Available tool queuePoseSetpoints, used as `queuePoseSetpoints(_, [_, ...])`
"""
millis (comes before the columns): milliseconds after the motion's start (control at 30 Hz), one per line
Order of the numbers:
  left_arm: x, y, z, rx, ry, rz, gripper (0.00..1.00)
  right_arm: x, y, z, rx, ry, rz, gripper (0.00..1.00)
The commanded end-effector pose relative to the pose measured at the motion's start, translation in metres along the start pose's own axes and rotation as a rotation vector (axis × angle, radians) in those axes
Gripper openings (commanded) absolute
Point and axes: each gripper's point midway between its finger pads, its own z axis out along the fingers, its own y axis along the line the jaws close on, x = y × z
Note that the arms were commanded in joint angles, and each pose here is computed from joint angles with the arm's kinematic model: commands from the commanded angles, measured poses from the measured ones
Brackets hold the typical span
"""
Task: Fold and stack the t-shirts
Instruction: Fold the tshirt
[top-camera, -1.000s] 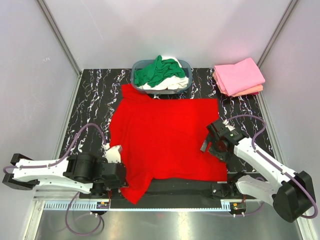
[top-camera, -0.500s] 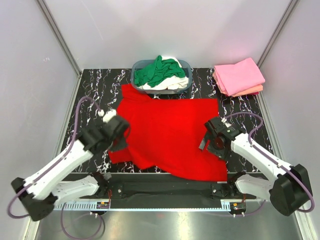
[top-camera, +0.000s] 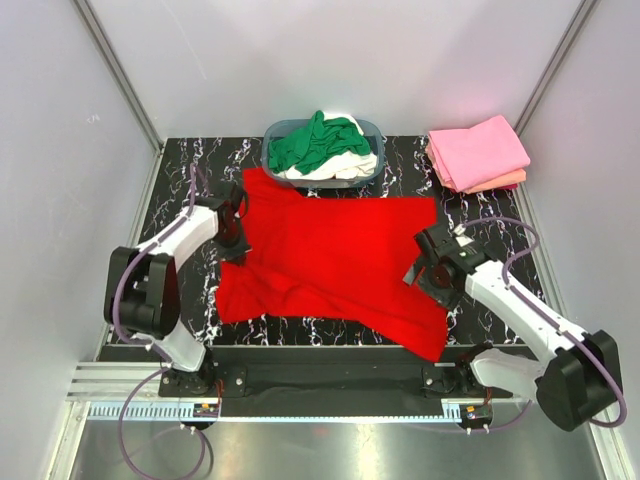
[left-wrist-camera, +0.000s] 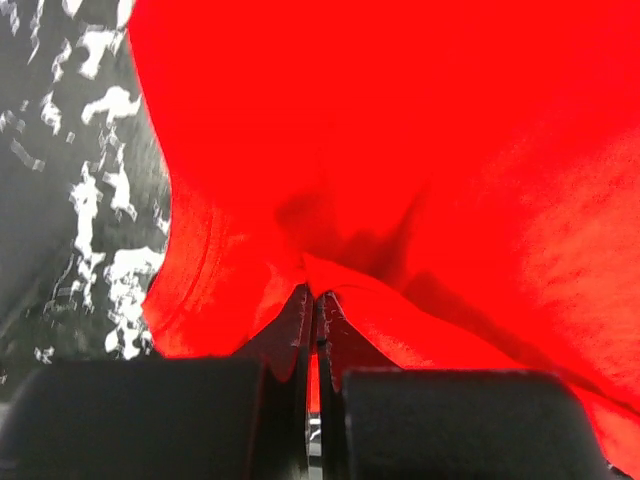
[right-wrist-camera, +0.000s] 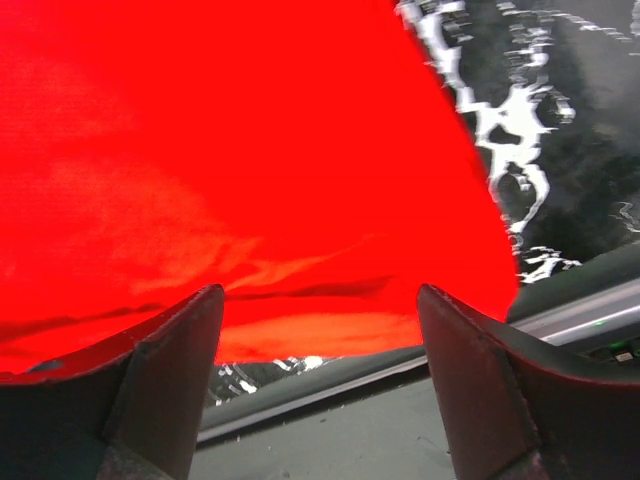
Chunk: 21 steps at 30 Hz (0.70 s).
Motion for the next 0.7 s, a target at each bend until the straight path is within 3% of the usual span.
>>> queuePoseSetpoints(0, [-0.042, -0.013, -0.003, 0.085, -0.069, 0.017, 0.0, -0.015, -0.012, -0.001, 0.005, -0.073, 0.103, 0.83])
queuePoseSetpoints(133, [-0.06, -0.005, 0.008, 0.096, -0.055, -0.042, 0.0, -0.004, -0.016, 0.009, 0.029, -0.009, 0.086, 0.69])
queuePoseSetpoints(367, [-0.092, 0.012, 0.021, 0.13, -0.021, -0.163, 0.0, 0.058, 0.003, 0.03, -0.003, 0.165, -0.08, 0.68])
queuePoseSetpoints(667, [-0.095, 0.011, 0.027, 0.13, -0.015, -0.159, 0.0, 0.117, 0.008, 0.013, 0.047, 0.169, -0.285, 0.58])
